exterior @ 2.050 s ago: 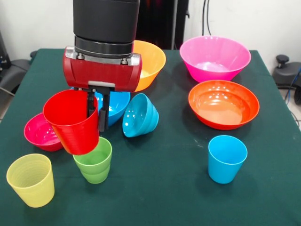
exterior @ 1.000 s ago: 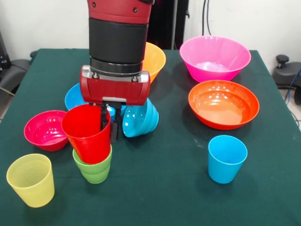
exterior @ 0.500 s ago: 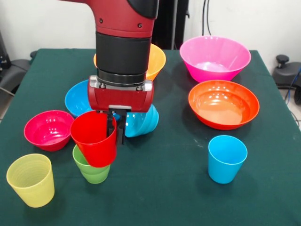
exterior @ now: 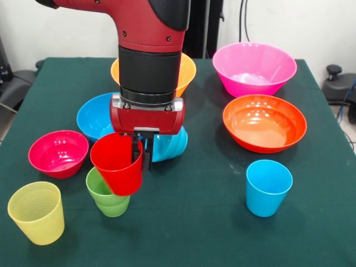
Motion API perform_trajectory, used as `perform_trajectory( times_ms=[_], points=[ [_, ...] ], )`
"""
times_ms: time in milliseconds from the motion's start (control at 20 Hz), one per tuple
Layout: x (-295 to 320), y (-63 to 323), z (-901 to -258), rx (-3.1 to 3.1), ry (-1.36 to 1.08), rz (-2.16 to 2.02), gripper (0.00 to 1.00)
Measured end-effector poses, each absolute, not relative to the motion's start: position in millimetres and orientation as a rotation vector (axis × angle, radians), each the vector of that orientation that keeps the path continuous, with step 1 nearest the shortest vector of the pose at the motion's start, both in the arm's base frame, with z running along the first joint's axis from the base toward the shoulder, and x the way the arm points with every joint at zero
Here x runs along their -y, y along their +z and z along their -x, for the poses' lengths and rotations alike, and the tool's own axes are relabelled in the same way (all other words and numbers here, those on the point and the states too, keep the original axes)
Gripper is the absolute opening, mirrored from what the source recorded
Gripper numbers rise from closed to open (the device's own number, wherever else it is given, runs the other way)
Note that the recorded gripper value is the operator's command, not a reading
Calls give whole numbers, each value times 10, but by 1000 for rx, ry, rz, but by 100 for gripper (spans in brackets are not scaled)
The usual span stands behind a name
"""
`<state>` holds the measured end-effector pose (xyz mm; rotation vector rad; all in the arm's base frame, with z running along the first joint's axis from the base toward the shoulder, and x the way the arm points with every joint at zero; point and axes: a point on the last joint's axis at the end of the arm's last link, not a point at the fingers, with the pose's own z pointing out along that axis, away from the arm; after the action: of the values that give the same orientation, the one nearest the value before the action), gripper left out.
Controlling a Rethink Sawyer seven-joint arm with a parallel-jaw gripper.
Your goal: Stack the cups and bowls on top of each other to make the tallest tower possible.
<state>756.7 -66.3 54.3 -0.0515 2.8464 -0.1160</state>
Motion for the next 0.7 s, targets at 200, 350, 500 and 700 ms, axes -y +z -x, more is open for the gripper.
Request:
perform_trajectory(
  times_ms=[200, 350, 500, 700],
  points=[
    [664, 543, -7565, -2846, -117, 54, 0],
    [667, 550, -7567, -2845, -118, 54, 0],
    [683, 563, -7570, -2844, -120, 51, 0],
    [725, 577, -7572, -2842, -122, 44, 0]
  ],
)
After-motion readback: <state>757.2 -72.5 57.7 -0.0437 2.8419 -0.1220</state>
